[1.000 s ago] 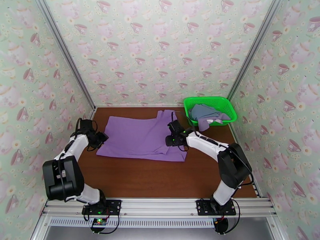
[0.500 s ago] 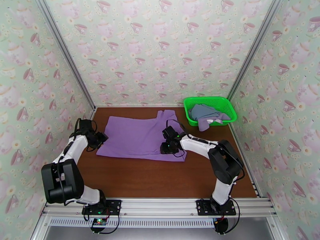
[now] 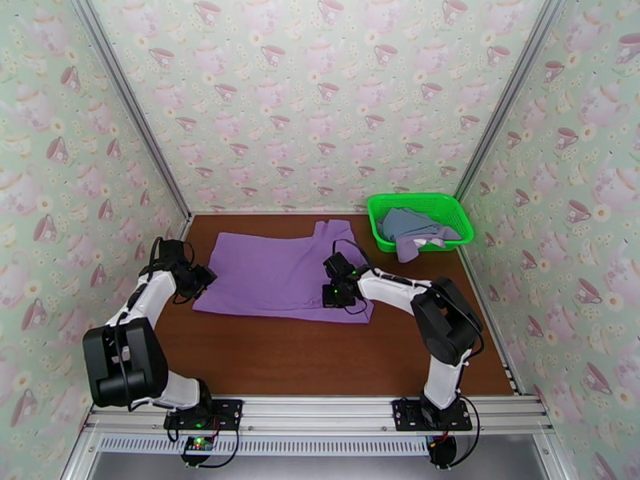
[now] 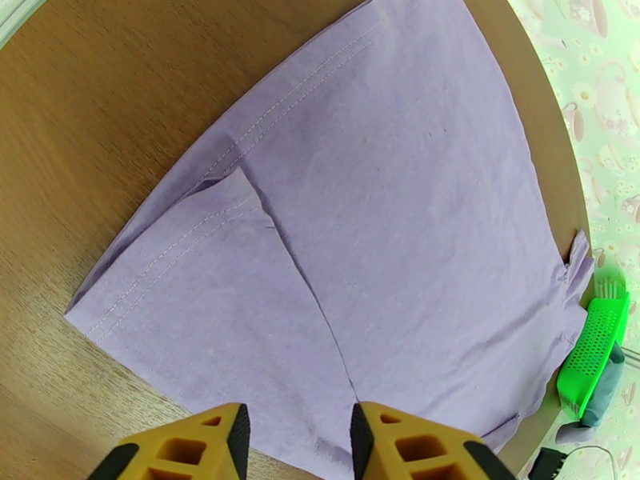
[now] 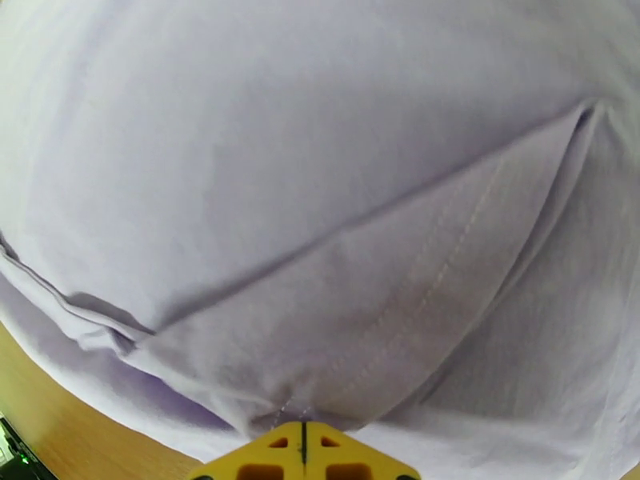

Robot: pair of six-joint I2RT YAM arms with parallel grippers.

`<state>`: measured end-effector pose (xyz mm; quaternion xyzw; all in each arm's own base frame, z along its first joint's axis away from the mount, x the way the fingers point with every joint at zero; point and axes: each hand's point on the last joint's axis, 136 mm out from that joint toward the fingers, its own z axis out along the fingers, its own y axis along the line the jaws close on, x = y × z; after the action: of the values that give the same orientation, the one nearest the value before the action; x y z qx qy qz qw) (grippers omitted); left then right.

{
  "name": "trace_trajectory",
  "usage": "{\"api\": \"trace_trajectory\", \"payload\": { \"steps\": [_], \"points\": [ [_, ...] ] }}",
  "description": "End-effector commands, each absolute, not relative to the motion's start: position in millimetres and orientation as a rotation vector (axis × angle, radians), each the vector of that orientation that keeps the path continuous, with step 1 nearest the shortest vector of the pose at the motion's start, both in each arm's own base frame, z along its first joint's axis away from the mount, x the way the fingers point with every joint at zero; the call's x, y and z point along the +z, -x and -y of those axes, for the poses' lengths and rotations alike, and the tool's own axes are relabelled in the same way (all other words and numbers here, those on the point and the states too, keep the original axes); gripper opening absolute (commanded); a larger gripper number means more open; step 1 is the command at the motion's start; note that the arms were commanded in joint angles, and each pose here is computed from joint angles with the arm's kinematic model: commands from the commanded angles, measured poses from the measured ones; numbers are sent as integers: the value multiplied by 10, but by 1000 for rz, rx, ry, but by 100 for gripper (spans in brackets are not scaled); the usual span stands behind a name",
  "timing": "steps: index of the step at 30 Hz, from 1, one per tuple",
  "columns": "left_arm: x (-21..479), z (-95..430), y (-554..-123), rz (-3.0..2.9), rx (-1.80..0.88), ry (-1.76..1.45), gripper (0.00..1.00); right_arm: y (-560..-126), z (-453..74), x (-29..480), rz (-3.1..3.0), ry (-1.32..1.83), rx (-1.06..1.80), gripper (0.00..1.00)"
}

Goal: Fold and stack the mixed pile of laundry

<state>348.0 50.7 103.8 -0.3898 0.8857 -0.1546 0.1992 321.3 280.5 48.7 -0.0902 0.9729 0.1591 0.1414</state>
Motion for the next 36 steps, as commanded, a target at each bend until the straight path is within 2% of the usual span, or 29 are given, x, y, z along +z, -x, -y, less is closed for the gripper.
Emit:
{"api": "trace_trajectory", "payload": {
  "steps": [1,9,11,13,16,22,28,36],
  "points": [
    [1055,-520,-3438,-2478,-406,1072,41,-3407,-2891,675,-2743,270,440,0],
    [1021,-515,-3451,-2484,-415,1067,41,-3877,-2993,880,-2676,282,362,0],
    [1020,-514,-3460,-2482,-418,1064,41,-4023,-2992,872,-2670,285,324,6],
    [1025,-510,-3471,-2478,-422,1062,41,-4150,-2974,878,-2654,277,292,20],
    [928,-483,-3401,-2502,-426,1075,41,-4237,-2969,955,-2633,276,285,26],
    [916,-499,-3364,-2512,-403,1077,41,-3893,-2700,1001,-2649,253,268,26],
    [666,-493,-3427,-2556,-414,1098,39,-3270,-2144,552,-2770,148,143,23],
    [177,-402,-3327,-2588,-445,1219,38,-2996,-1800,61,-2916,-8,64,18]
  ]
}}
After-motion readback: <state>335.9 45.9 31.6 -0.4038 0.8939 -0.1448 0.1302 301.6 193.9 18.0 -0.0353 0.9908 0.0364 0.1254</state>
